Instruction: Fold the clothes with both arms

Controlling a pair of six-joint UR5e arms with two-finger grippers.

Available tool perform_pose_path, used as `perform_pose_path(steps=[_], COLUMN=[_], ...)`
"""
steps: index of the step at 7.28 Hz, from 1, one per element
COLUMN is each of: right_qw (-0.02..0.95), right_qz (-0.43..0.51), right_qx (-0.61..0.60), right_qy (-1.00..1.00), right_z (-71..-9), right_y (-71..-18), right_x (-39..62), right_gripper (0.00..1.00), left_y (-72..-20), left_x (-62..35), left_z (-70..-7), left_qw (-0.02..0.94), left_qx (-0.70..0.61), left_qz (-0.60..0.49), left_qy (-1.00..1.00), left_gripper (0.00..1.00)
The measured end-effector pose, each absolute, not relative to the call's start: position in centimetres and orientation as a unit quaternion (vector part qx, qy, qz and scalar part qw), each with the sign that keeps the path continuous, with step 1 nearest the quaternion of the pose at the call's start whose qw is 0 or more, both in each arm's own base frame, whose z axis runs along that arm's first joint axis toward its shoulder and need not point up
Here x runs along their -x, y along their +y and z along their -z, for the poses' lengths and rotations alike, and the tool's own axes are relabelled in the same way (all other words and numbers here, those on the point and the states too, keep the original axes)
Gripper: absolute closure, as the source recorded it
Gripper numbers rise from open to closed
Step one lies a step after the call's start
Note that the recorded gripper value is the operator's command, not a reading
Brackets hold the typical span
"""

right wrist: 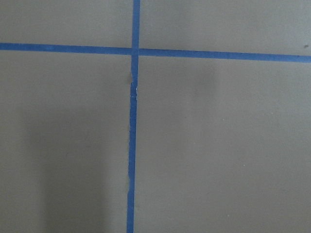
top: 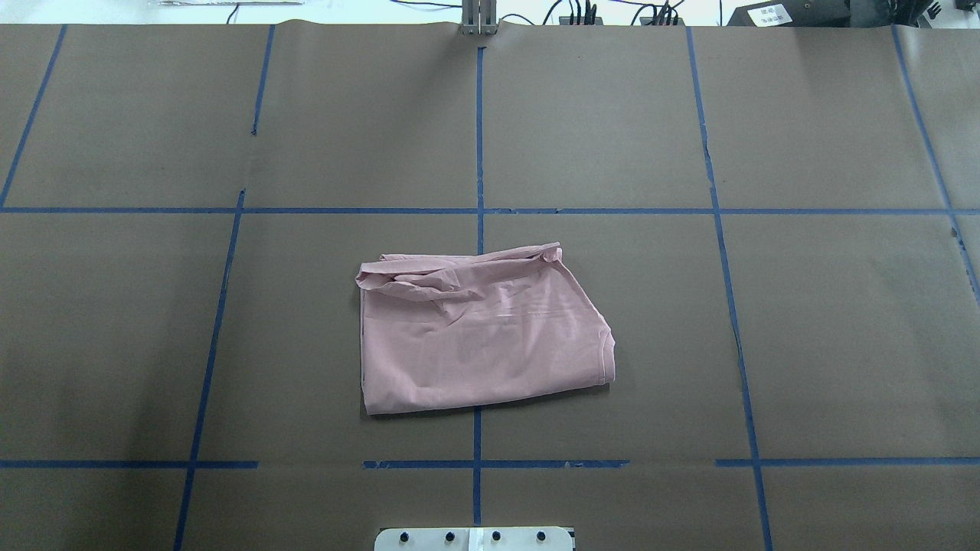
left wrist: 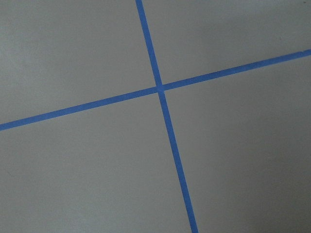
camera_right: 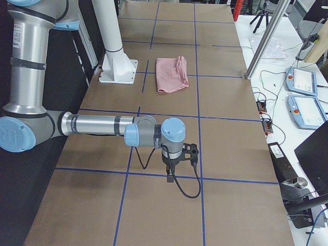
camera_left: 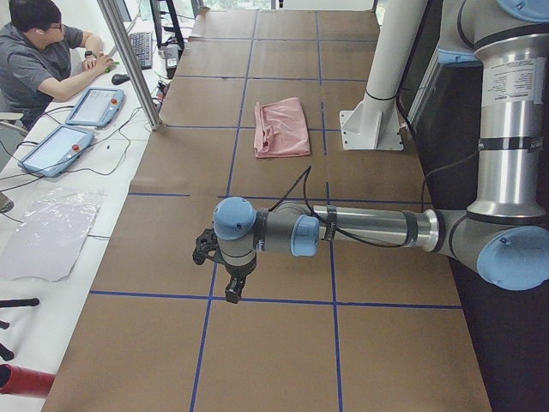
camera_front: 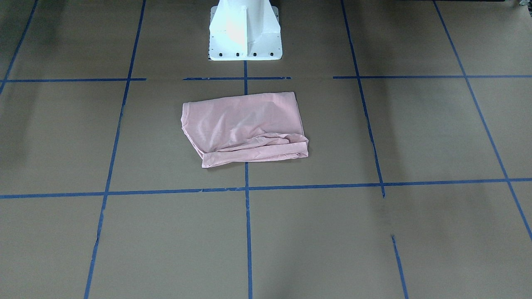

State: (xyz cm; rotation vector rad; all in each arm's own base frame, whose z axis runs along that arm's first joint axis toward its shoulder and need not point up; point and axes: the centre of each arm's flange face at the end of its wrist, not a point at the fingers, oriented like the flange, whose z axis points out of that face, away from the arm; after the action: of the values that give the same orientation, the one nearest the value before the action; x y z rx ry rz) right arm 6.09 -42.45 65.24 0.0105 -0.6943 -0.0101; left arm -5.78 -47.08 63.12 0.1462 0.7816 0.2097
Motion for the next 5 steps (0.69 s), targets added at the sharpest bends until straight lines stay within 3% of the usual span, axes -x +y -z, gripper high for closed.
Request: perform_pose_path(steps=[5], right_qw=[0.936], right_qz=[0.005], right_qx=[-0.006], right_qy=[-0.352], right_z=[-65.02], right_y=[-42.47], right_x=[-5.89], right_gripper=[0.0], left_y=[-46.98], left_x=[5.8], left_z=[-63.3], left_qw=[0.917], left_qx=[-0.069], left_qz=[-0.101], left_qy=[0.379], left_gripper=[0.0])
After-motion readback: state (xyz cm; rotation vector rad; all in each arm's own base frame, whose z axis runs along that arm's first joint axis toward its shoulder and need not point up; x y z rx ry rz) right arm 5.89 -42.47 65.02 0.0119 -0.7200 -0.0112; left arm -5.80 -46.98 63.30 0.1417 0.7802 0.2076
